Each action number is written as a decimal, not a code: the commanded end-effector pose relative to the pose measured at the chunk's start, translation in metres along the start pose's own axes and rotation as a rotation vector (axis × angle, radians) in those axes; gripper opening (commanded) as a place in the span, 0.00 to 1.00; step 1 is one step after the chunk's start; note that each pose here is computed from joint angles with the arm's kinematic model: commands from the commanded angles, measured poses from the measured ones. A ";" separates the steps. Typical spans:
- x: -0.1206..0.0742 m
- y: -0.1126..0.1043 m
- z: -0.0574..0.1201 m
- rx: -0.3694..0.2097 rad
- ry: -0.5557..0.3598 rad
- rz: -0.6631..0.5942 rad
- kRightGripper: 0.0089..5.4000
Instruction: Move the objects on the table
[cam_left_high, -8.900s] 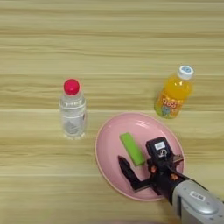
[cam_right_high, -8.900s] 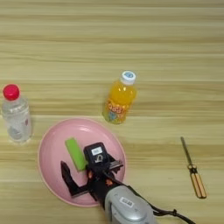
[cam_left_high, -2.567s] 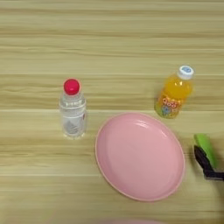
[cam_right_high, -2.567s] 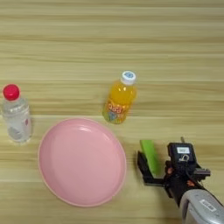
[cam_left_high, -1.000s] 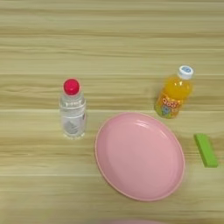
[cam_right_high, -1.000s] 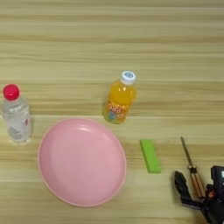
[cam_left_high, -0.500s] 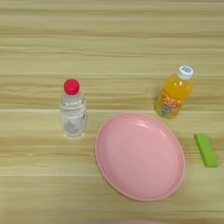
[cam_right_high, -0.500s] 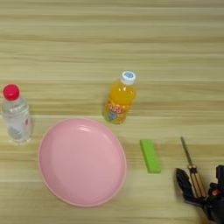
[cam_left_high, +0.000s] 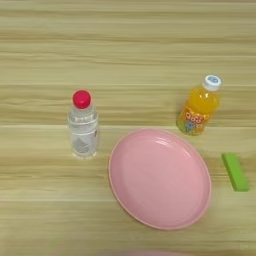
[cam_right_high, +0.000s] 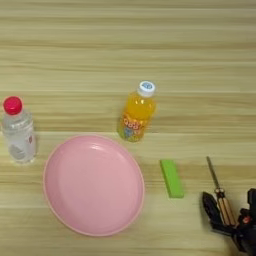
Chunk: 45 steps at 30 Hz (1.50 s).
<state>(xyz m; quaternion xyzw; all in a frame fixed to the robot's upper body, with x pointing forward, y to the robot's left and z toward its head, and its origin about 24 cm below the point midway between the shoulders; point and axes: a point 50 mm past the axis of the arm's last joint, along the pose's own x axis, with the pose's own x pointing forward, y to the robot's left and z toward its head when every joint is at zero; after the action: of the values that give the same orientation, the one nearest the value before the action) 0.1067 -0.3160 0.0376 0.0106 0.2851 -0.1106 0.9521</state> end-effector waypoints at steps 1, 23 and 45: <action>-0.006 -0.003 -0.006 -0.071 0.058 -0.018 0.84; -0.009 0.007 -0.004 -0.093 0.052 0.012 0.45; -0.009 0.009 -0.002 -0.092 0.041 0.012 0.17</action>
<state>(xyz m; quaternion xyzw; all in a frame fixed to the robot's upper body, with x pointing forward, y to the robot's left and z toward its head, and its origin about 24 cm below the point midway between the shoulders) 0.1070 -0.2999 0.0420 -0.0112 0.2892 -0.0761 0.9542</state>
